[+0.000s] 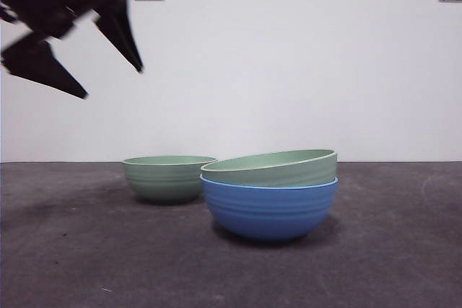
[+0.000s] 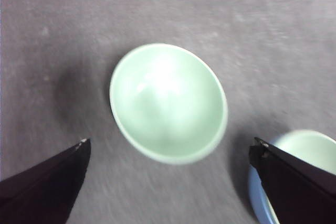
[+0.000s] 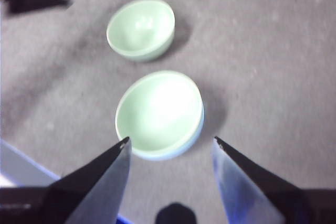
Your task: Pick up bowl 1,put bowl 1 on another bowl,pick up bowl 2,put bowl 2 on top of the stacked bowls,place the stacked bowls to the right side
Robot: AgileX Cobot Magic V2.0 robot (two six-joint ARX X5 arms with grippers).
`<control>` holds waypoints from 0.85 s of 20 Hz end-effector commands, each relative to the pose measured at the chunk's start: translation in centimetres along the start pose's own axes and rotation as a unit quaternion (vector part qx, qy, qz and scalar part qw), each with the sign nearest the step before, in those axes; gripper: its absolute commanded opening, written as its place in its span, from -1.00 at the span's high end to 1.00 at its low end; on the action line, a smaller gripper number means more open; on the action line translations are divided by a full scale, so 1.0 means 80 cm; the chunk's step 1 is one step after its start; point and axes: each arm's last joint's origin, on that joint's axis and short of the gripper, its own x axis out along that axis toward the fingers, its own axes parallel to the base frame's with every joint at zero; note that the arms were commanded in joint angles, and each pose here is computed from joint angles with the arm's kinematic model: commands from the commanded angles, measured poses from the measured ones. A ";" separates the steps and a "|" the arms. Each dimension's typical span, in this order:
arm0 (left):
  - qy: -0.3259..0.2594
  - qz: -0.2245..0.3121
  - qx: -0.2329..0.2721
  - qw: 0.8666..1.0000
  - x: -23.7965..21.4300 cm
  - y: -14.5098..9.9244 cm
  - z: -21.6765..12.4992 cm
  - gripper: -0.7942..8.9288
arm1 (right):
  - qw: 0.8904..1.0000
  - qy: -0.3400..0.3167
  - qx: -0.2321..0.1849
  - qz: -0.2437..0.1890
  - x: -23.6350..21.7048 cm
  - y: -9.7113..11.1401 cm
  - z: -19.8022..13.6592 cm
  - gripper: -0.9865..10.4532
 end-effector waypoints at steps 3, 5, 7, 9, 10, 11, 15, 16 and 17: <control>0.056 0.035 -0.004 0.998 0.075 0.004 0.025 -0.45 | 1.000 0.012 0.008 -0.002 -0.012 0.000 -0.010 0.38; 0.071 0.063 -0.004 0.995 0.102 0.010 0.027 -0.45 | 1.000 0.013 0.015 -0.002 -0.015 0.000 -0.012 0.38; 0.086 0.072 -0.005 0.994 0.121 0.016 0.024 -0.45 | 1.000 0.013 0.017 -0.002 -0.016 0.000 -0.013 0.38; 0.102 0.075 -0.008 0.992 0.137 0.021 0.017 -0.45 | 1.000 0.014 0.017 -0.002 -0.016 0.000 -0.013 0.38; 0.110 0.076 -0.009 0.991 0.143 0.024 0.013 -0.45 | 1.000 0.013 0.017 -0.002 -0.016 0.000 -0.013 0.38; 0.116 0.077 -0.010 0.990 0.148 0.025 0.010 -0.44 | 1.000 0.013 0.017 -0.003 -0.016 0.000 -0.013 0.38; 0.117 0.076 -0.007 0.990 0.153 0.024 0.008 0.21 | 1.000 0.013 0.017 -0.004 -0.016 0.000 -0.013 0.38; 0.120 0.075 -0.007 0.990 0.153 0.024 0.008 0.49 | 1.000 0.013 0.021 -0.004 -0.016 0.000 -0.013 0.38; 0.125 0.076 -0.007 0.989 0.153 0.024 0.006 0.73 | 1.000 0.013 0.021 -0.004 -0.016 0.000 -0.013 0.38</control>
